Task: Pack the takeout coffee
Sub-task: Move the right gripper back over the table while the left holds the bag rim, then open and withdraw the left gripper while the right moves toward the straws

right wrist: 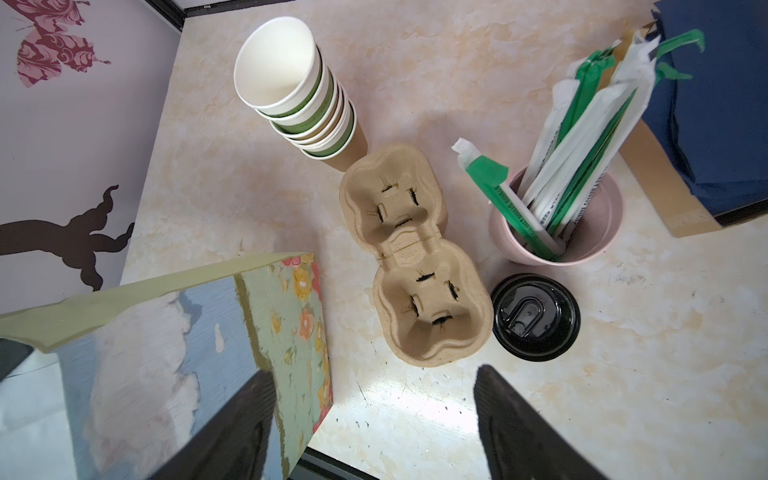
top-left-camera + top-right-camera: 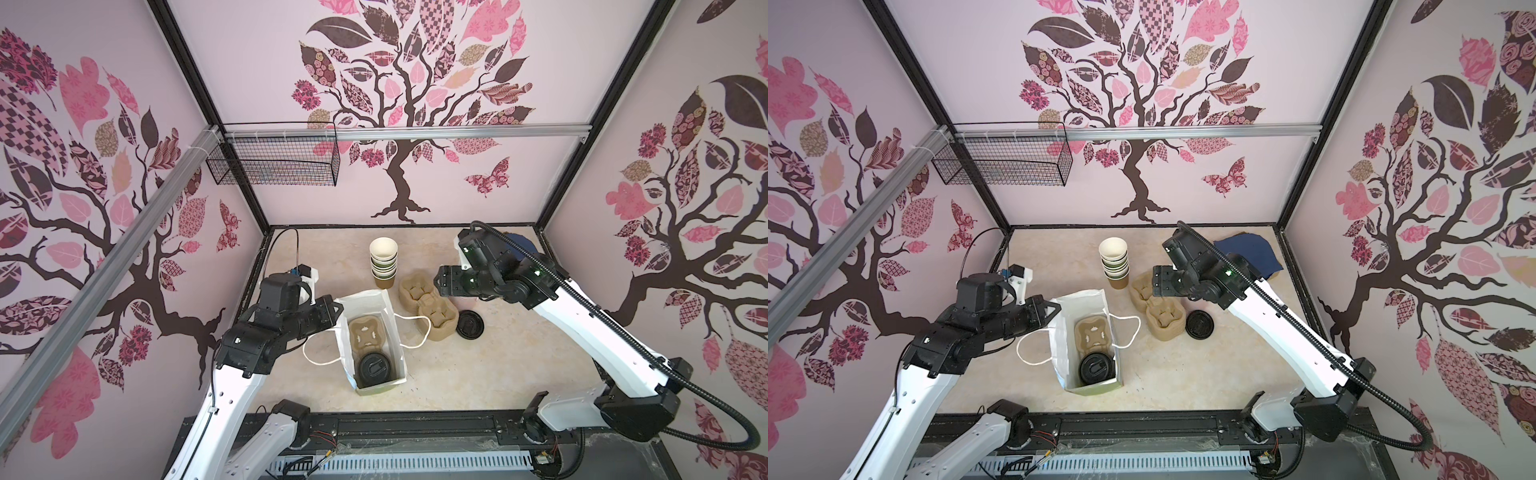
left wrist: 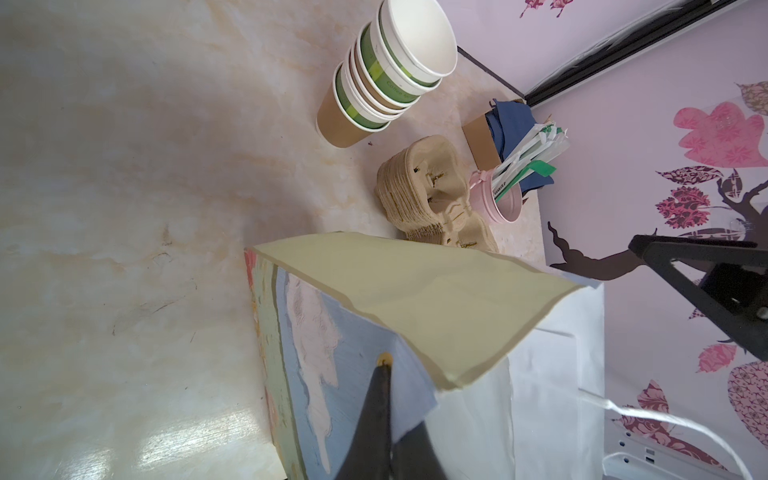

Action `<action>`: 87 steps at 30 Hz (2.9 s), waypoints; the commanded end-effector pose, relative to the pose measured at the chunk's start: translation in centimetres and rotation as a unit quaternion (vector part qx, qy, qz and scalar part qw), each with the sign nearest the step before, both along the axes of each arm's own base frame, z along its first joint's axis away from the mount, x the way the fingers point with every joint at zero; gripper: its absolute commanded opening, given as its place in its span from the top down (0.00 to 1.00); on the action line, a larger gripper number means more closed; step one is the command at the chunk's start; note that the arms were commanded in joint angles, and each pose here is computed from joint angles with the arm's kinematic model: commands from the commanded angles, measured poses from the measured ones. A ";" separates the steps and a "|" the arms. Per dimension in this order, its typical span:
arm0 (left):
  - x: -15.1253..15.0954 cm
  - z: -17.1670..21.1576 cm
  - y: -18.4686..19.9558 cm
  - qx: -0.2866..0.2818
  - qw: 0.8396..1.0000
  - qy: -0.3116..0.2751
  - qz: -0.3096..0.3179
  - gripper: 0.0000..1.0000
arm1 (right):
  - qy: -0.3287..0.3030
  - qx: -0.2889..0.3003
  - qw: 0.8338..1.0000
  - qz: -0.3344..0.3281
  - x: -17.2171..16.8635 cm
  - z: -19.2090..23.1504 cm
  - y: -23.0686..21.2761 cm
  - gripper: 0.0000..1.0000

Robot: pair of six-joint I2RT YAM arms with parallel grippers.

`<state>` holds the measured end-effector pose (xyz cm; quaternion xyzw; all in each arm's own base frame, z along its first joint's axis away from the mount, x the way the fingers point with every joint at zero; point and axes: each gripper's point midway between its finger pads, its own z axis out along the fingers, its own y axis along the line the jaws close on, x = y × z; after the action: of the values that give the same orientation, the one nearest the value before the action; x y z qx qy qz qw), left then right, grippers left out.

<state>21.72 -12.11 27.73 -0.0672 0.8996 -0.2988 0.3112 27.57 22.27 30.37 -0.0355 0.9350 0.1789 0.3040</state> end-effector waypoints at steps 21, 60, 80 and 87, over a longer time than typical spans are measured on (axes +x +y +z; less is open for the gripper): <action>-2.1 1.3 -1.6 -0.025 0.992 -0.087 -0.087 1.00 | 0.003 0.005 1.000 -0.008 0.1 0.2 -0.4 0.22; 0.8 -2.3 0.0 -0.015 0.999 0.021 0.028 0.74 | 0.030 -0.005 0.999 -0.026 -0.2 -0.8 -1.6 0.21; 1.4 8.2 8.1 0.012 0.958 -0.142 0.248 0.02 | 0.035 0.023 0.991 -0.130 0.4 1.0 -8.9 0.19; -2.8 3.9 16.3 0.058 0.877 -0.113 0.464 0.06 | 0.075 0.112 0.952 -0.274 1.1 -4.4 -16.4 0.20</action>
<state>20.37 0.48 34.63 -0.3386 0.7649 -0.1578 0.5248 29.00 6.59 26.95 0.2269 0.9193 0.1540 0.2824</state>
